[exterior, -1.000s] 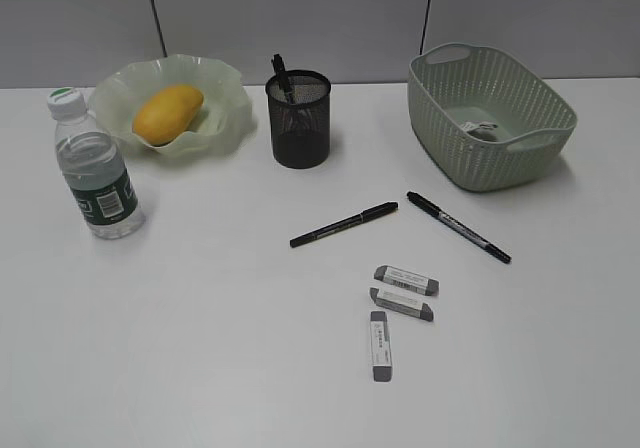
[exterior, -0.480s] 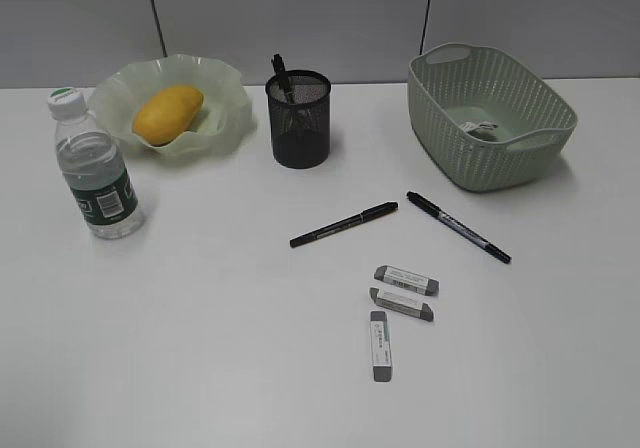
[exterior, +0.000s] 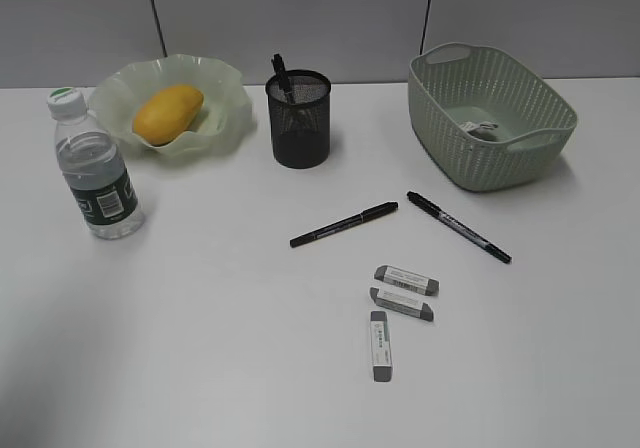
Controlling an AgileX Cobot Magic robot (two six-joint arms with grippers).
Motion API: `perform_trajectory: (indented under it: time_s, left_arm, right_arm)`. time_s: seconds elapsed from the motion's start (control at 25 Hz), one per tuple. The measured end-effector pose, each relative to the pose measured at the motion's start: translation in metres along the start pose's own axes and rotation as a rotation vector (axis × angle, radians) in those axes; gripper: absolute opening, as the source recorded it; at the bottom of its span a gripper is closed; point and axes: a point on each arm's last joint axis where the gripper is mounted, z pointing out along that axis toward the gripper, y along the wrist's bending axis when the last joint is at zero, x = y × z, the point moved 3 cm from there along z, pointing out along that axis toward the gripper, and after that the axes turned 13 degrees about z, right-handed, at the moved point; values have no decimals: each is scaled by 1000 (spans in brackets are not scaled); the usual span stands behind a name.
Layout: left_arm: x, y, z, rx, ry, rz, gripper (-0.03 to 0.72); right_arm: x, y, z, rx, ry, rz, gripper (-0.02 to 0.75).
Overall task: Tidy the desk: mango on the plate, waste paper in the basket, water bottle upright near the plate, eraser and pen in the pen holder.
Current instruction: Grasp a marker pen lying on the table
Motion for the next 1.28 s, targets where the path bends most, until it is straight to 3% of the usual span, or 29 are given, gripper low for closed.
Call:
perform_trajectory:
  time_s: [0.12,0.28,0.52,0.76,1.12,1.28]
  left_arm:
    - [-28,-2,19,18,59,69,508]
    - [-74,-32,54,61,117,236,508]
    - [-143,-105,114,144,140,433,508]
    - [-198,-158,159,180,81,570,508]
    - [-229,-181,211,184,33,646,508]
    - [-226,-202,227,217,-5,810,508]
  right_arm:
    - [0,0,0,0,0,0,593]
    - [0,0,0,-1,0,0,593]
    - [0,0,0,-1,-1,0,593]
    - [0,0,0,-1,-1,0,593]
    - [0,0,0,-1,-1,0,593]
    - [0,0,0,-1,-1,0,593]
